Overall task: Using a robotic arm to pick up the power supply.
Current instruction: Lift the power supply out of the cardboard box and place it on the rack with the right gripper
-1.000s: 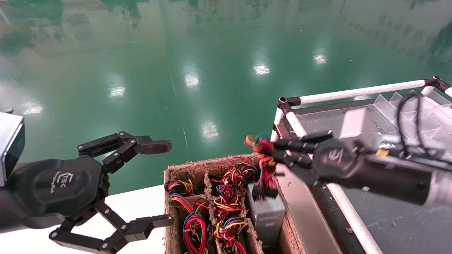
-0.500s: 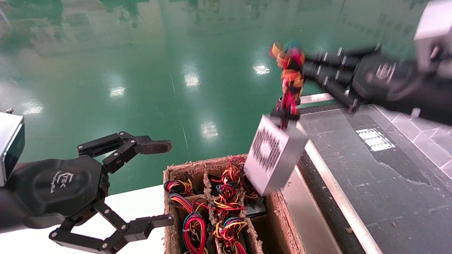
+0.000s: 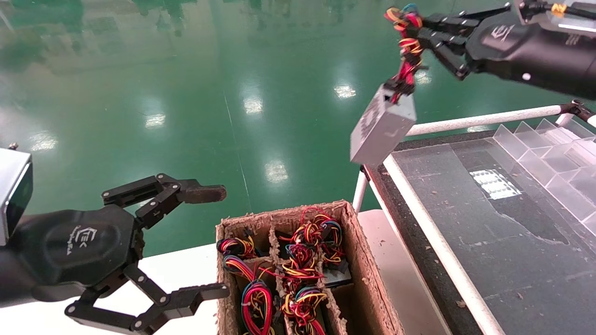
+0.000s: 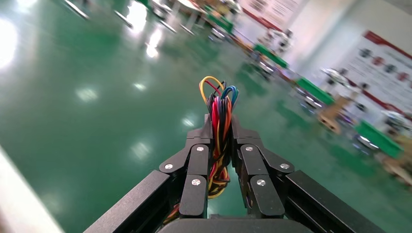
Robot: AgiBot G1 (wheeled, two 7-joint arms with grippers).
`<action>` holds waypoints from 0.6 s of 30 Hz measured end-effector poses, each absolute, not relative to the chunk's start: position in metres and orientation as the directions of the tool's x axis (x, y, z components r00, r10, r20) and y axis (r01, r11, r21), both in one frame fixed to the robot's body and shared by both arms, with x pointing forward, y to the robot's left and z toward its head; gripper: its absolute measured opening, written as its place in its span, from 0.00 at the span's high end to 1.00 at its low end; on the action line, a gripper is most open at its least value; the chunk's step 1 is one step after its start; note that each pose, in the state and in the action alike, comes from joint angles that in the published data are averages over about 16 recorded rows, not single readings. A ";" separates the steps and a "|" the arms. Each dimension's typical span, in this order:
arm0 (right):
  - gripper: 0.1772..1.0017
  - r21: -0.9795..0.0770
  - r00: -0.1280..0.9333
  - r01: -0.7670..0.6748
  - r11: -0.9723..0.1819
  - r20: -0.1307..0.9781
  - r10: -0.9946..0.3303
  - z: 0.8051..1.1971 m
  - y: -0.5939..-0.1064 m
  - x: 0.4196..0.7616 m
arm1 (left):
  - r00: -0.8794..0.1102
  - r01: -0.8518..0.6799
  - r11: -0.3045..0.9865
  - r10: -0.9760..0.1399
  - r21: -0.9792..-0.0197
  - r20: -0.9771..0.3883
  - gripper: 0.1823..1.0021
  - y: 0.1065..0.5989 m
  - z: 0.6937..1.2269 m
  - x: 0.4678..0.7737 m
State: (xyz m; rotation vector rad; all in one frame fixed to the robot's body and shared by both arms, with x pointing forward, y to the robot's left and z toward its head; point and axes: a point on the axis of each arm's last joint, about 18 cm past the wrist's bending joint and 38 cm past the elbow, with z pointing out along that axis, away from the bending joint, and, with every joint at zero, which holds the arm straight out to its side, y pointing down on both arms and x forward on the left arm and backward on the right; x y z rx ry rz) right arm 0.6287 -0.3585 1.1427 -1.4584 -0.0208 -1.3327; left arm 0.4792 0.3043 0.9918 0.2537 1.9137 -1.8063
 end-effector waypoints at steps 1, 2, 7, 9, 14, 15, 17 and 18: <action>0.91 -0.667 0.353 0.624 -0.406 0.705 -0.616 1.145 -0.361 0.633 | -0.861 0.457 0.106 -0.196 -0.883 -0.469 0.00 0.304 0.992 0.479; 0.91 -0.666 0.339 0.617 -0.419 0.706 -0.622 1.146 -0.364 0.636 | -0.861 0.457 0.106 -0.196 -0.883 -0.469 0.00 0.304 0.992 0.479; 0.91 -0.662 0.284 0.581 -0.474 0.711 -0.644 1.150 -0.379 0.650 | -0.861 0.457 0.106 -0.196 -0.883 -0.469 0.00 0.304 0.992 0.479; 0.91 -0.661 0.267 0.566 -0.493 0.713 -0.648 1.149 -0.384 0.655 | -0.861 0.457 0.106 -0.196 -0.883 -0.469 0.00 0.304 0.992 0.479; 0.91 -0.656 0.237 0.529 -0.538 0.723 -0.648 1.144 -0.391 0.667 | -0.861 0.457 0.106 -0.196 -0.883 -0.469 0.00 0.304 0.992 0.479; 0.91 -0.655 0.234 0.522 -0.547 0.726 -0.647 1.142 -0.391 0.669 | -0.861 0.457 0.106 -0.196 -0.883 -0.469 0.00 0.304 0.992 0.479; 0.91 -0.652 0.229 0.509 -0.562 0.732 -0.642 1.139 -0.390 0.674 | -0.861 0.457 0.106 -0.196 -0.883 -0.469 0.00 0.304 0.992 0.479; 0.91 -0.651 0.228 0.503 -0.569 0.735 -0.639 1.137 -0.389 0.676 | -0.861 0.457 0.106 -0.196 -0.883 -0.469 0.00 0.304 0.992 0.479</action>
